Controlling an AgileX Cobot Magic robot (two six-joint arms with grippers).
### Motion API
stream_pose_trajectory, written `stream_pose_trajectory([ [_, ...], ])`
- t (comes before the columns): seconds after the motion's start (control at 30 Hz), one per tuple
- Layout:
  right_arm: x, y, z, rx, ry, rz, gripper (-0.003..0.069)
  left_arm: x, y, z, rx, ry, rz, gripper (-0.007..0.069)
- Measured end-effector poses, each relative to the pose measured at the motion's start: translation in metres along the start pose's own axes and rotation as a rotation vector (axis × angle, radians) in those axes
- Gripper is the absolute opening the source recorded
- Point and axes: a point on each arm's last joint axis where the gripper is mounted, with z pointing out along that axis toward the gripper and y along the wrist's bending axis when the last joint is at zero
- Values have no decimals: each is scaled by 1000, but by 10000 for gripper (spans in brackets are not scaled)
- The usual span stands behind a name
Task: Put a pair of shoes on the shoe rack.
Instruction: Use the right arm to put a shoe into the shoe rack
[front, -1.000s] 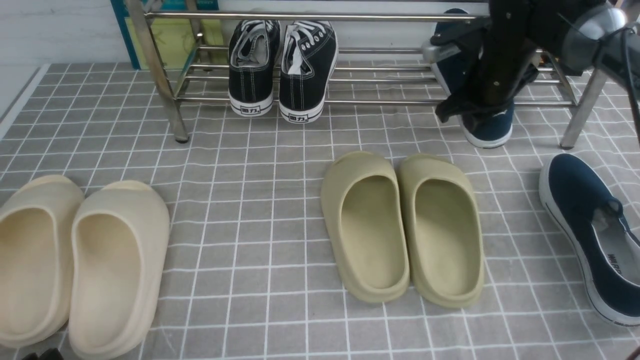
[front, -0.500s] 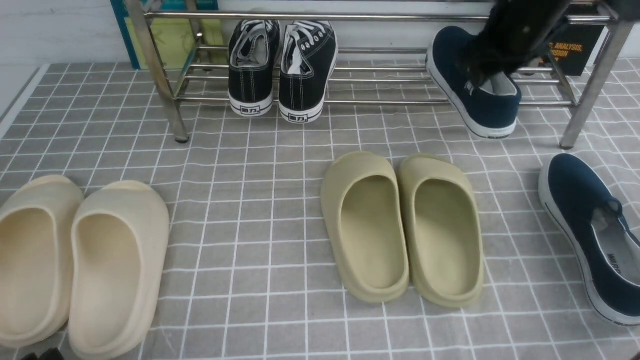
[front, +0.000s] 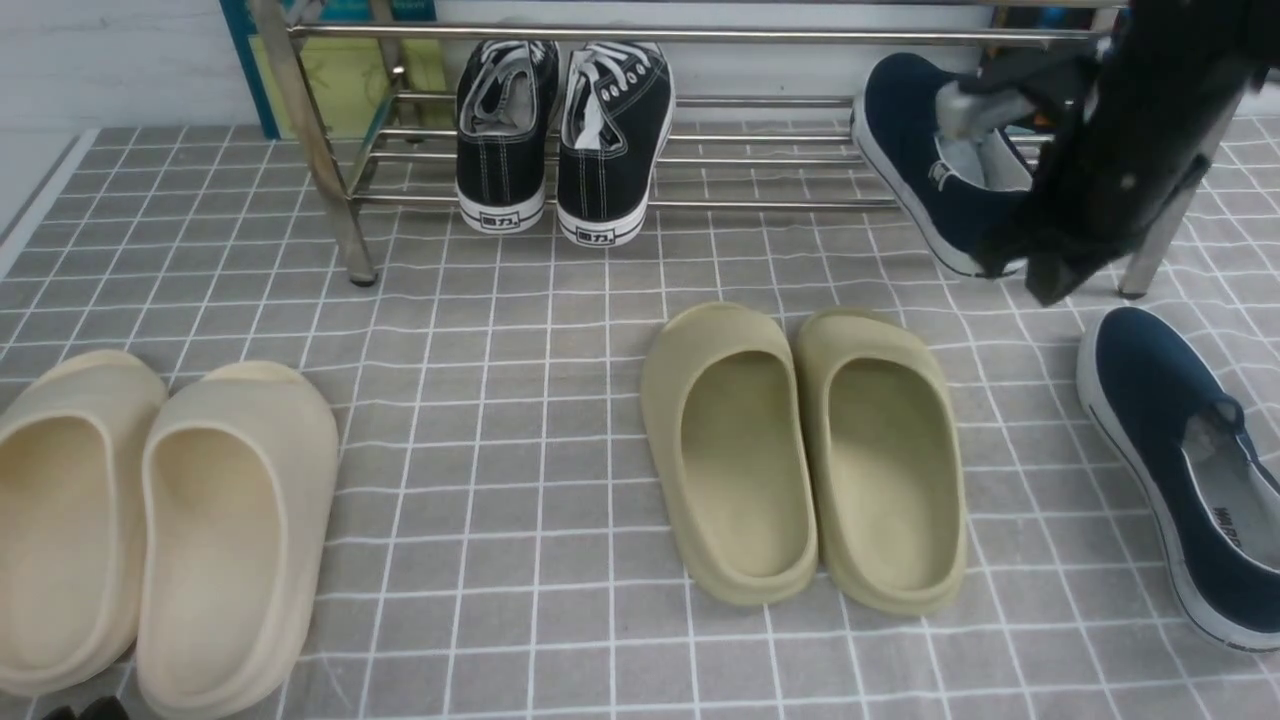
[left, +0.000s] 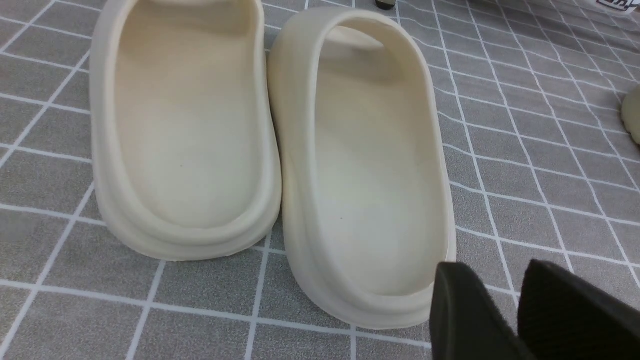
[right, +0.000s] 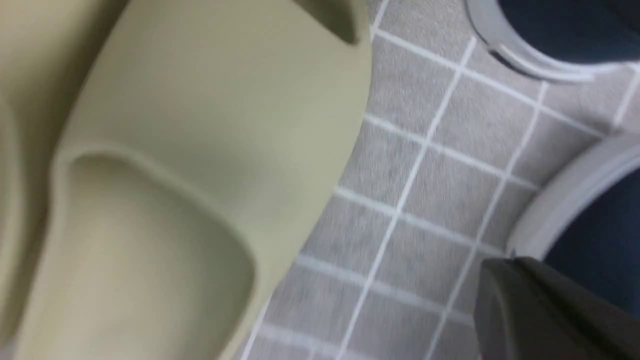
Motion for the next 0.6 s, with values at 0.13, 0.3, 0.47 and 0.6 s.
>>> stream_pose_trajectory([
  [0.13, -10, -3, 31, 41, -75, 22, -3, 0, 0, 0, 0, 0, 0, 193],
  [0.3, -20, -6, 44, 60, -103, 59, -3, 0, 0, 0, 0, 0, 0, 193],
  [0.47, -42, -9, 35, 67, -186, 84, -3, 0, 0, 0, 0, 0, 0, 196],
  [0.6, -49, -10, 30, 69, -226, 86, -2, 0, 0, 0, 0, 0, 0, 199],
])
